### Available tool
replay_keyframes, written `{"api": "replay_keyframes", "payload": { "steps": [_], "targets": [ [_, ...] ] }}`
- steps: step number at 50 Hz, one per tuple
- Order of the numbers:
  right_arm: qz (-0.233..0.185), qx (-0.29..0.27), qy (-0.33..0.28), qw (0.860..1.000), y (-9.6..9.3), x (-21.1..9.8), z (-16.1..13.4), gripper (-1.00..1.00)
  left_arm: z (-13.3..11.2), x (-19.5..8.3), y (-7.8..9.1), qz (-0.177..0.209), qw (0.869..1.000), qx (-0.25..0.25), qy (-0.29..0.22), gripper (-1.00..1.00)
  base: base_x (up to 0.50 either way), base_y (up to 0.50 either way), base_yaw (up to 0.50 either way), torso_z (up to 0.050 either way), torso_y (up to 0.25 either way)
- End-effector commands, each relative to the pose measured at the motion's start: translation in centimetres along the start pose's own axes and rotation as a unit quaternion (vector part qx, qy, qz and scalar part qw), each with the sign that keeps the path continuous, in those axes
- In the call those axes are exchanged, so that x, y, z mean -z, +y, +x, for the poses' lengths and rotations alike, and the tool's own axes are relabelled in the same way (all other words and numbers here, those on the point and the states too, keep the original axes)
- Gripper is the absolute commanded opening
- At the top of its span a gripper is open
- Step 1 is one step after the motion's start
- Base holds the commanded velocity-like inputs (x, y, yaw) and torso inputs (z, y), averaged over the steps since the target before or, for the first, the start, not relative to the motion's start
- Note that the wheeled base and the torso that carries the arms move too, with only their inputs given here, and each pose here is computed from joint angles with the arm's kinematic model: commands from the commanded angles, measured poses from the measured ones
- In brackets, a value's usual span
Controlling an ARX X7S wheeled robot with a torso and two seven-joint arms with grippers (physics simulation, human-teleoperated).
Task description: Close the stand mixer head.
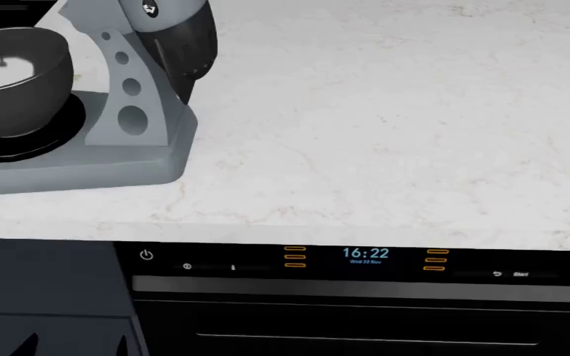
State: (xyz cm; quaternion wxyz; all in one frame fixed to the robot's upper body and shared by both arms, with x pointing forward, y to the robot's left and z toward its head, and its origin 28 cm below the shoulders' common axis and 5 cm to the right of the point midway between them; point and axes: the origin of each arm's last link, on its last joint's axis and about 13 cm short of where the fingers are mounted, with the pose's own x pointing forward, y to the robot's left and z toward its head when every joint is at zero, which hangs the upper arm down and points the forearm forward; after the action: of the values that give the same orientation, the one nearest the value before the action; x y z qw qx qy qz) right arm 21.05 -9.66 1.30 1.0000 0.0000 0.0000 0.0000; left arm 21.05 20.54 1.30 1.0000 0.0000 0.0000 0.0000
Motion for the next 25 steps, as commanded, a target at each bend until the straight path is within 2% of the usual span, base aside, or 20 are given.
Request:
{"api": "replay_keyframes", "payload": {
  "steps": [1, 12, 15, 16, 17, 18, 20, 22, 25],
  "targets": [
    [0.000, 0.000, 0.000, 1.000, -0.2, 0.0, 0.0, 1.00, 0.0, 0.0, 0.0, 0.000, 1.000, 0.000, 0.000, 1.00, 0.00, 0.00, 0.00, 0.000, 0.000],
    [0.007, 0.001, 0.004, 1.000, 0.1, -0.1, -0.2, 1.00, -0.5, -0.2, -0.1, 0.007, 1.000, 0.005, -0.015, 1.00, 0.00, 0.00, 0.00, 0.000, 0.000],
    [0.006, -0.004, 0.006, 1.000, 0.2, -0.1, -0.1, 1.00, -0.8, -0.3, 0.0, 0.010, 0.999, 0.014, -0.050, 1.00, 0.00, 0.00, 0.00, 0.000, 0.000],
    [-0.004, 0.002, 0.037, 0.999, 0.3, 0.0, 0.2, 1.00, -0.9, -0.4, 0.1, 0.028, 0.998, 0.010, -0.056, 1.00, 0.00, 0.00, 0.00, 0.050, 0.000],
    [-0.012, 0.022, 0.043, 0.999, 0.4, 0.0, 0.4, 1.00, -0.8, -0.4, 0.1, 0.024, 0.998, 0.015, -0.059, 1.00, 0.00, 0.00, 0.00, 0.050, 0.000],
    [-0.025, 0.025, 0.051, 0.998, 0.5, -0.4, 0.8, 1.00, -0.7, -0.8, 0.1, 0.012, 0.998, 0.013, -0.061, 1.00, 0.00, 0.00, 0.00, 0.050, 0.000],
    [-0.036, 0.003, 0.020, 0.999, 0.6, -2.4, 0.8, 1.00, -0.3, -1.9, 0.2, 0.024, 0.996, 0.017, -0.080, 1.00, 0.00, 0.00, 0.00, 0.050, 0.000],
    [-0.048, 0.006, 0.001, 0.999, 0.4, -4.6, 1.0, 1.00, 0.1, -3.7, 0.3, 0.011, 0.996, 0.018, -0.091, 1.00, 0.00, 0.00, 0.00, 0.050, 0.000],
    [-0.034, -0.003, -0.042, 0.999, -0.1, -7.5, 1.7, 1.00, 1.2, -6.6, 0.3, -0.001, 0.992, 0.009, -0.123, 1.00, 0.00, 0.00, 0.00, 0.050, 0.000]
  ]
}}
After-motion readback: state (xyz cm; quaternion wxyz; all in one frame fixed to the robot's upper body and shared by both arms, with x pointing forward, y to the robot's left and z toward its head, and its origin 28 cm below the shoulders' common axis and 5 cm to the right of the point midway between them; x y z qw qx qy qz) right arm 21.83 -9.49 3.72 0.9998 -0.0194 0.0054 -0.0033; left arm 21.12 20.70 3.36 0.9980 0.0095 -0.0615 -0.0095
